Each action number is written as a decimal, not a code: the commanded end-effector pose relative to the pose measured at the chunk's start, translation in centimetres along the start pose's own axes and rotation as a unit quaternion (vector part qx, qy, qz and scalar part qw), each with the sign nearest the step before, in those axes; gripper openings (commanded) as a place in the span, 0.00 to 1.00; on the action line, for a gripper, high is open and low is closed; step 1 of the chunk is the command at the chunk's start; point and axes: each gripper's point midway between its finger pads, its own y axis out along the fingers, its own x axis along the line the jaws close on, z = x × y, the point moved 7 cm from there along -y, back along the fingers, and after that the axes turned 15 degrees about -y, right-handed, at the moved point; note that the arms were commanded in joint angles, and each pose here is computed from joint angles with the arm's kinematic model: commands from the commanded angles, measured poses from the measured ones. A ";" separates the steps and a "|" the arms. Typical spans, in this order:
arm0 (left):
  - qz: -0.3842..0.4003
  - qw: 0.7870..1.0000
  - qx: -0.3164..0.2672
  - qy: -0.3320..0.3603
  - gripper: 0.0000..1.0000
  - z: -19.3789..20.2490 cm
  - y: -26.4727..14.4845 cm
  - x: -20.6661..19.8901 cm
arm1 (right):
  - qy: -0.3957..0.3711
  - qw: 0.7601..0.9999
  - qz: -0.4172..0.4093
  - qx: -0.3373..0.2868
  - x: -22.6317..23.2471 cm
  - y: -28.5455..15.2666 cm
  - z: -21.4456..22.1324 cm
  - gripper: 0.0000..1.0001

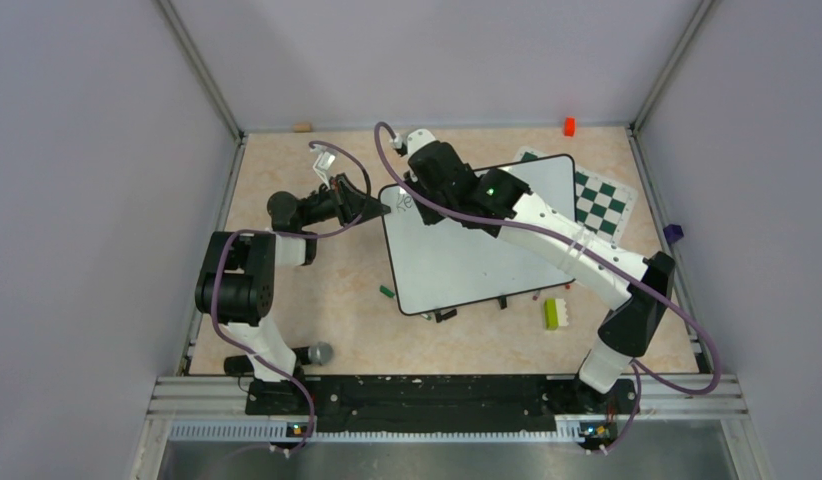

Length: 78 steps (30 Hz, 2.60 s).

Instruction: Write a sentence on the whiteboard

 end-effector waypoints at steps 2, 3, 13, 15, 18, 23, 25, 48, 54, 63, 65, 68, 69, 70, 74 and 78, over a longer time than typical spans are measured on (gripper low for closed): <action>0.015 0.998 0.011 0.053 0.08 0.0 0.0 -0.7 | 0.016 0.997 0.030 -0.065 -1.4 -1.9 -3.0 0.00; 0.015 0.998 0.011 0.053 0.08 0.1 0.0 -0.7 | 0.017 0.997 0.036 -0.064 -1.5 -1.7 -3.0 0.00; 0.015 0.999 0.010 0.051 0.09 0.1 0.0 -0.7 | 0.020 0.996 0.045 -0.068 -1.5 -1.1 -3.2 0.00; 0.015 0.999 0.010 0.051 0.09 0.0 0.0 -0.7 | 0.019 0.997 0.044 -0.067 -1.4 -0.9 -3.2 0.00; 0.015 0.999 0.011 0.050 0.09 0.1 0.0 -0.7 | 0.016 0.997 0.043 -0.061 -1.2 -0.5 -2.9 0.00; 0.014 0.999 0.011 0.049 0.09 0.1 0.0 -0.7 | 0.006 0.999 0.041 -0.035 -1.0 0.0 -2.0 0.00; 0.014 0.999 0.011 0.049 0.09 0.1 0.0 -0.7 | 0.004 0.999 0.040 -0.026 -1.0 0.0 -1.7 0.00; 0.014 0.999 0.011 0.048 0.09 0.1 0.0 -0.7 | 0.003 0.999 0.053 -0.010 -1.6 -1.5 -0.9 0.00; 0.013 0.999 0.011 0.046 0.09 0.1 0.0 -0.7 | 0.024 0.998 0.021 -0.061 -1.9 -3.5 -1.7 0.00; 0.013 0.999 0.012 0.046 0.09 0.1 0.0 -0.6 | 0.032 0.997 0.041 -0.061 -2.8 -3.0 -1.7 0.00; 0.013 0.999 0.012 0.045 0.09 0.1 0.0 -0.6 | 0.031 0.997 0.048 -0.056 -2.8 -2.6 -1.6 0.00; 0.013 0.999 0.011 0.046 0.09 0.1 0.0 -0.6 | 0.027 0.997 0.056 -0.049 -2.8 -1.9 -1.6 0.00; 0.013 0.999 0.011 0.047 0.09 0.1 0.0 -0.7 | 0.027 0.997 0.058 -0.048 -2.8 -1.8 -1.5 0.00; 0.013 0.999 0.011 0.046 0.09 0.1 0.0 -0.7 | 0.028 0.997 0.061 -0.048 -2.8 -1.6 -1.5 0.00; 0.013 0.999 0.012 0.046 0.09 0.2 -0.1 -0.7 | 0.030 0.996 0.074 -0.050 -2.9 -1.1 -1.5 0.00; 0.013 0.999 0.012 0.046 0.09 0.1 0.0 -0.7 | 0.032 0.995 0.074 -0.053 -2.9 -0.8 -1.4 0.00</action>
